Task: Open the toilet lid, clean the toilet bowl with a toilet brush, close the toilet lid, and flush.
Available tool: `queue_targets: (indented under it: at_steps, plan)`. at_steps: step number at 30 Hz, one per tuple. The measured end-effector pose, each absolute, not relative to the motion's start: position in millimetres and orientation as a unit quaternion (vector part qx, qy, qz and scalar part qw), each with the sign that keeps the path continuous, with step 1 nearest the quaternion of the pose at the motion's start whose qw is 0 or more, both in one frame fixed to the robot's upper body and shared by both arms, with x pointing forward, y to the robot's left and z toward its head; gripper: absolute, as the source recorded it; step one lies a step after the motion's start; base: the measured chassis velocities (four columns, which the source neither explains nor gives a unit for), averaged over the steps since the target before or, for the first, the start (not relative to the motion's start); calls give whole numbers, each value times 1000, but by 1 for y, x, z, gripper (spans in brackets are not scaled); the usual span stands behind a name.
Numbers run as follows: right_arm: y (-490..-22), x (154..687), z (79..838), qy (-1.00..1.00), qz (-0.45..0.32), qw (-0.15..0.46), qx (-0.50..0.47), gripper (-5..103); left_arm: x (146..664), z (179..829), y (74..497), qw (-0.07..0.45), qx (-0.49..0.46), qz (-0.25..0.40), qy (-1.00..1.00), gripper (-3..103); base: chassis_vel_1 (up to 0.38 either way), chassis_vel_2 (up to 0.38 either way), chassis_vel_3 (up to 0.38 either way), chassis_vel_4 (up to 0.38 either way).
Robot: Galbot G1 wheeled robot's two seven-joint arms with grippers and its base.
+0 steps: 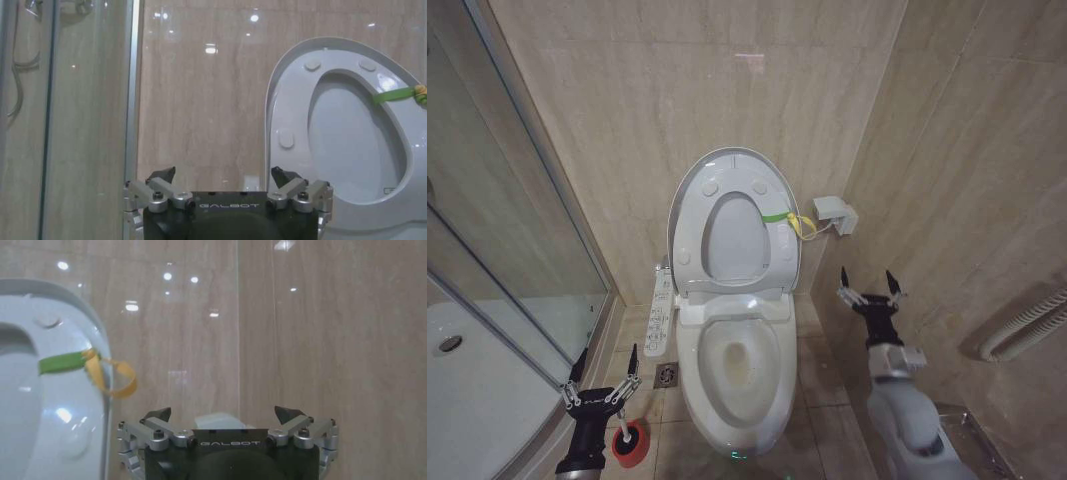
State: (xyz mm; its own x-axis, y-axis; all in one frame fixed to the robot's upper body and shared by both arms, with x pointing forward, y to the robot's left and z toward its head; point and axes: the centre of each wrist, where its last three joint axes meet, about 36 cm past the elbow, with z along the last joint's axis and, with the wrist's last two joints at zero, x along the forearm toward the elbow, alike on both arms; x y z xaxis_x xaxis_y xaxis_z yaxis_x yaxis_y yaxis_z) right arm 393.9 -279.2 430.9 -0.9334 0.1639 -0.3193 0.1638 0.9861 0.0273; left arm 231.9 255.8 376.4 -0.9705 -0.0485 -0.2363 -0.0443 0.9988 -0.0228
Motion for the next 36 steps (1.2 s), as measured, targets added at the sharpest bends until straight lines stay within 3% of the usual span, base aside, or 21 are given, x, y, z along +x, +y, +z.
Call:
queue_targets:
  at_steps: [23,36]
  plan:
    - [-277,568,467,978,2,197,69,100,232,376,256,119,-23,-9,993,97,0,0,0,0]
    - [-266,615,480,978,-3,200,63,100,232,376,256,119,-23,-9,993,97,0,0,0,0]
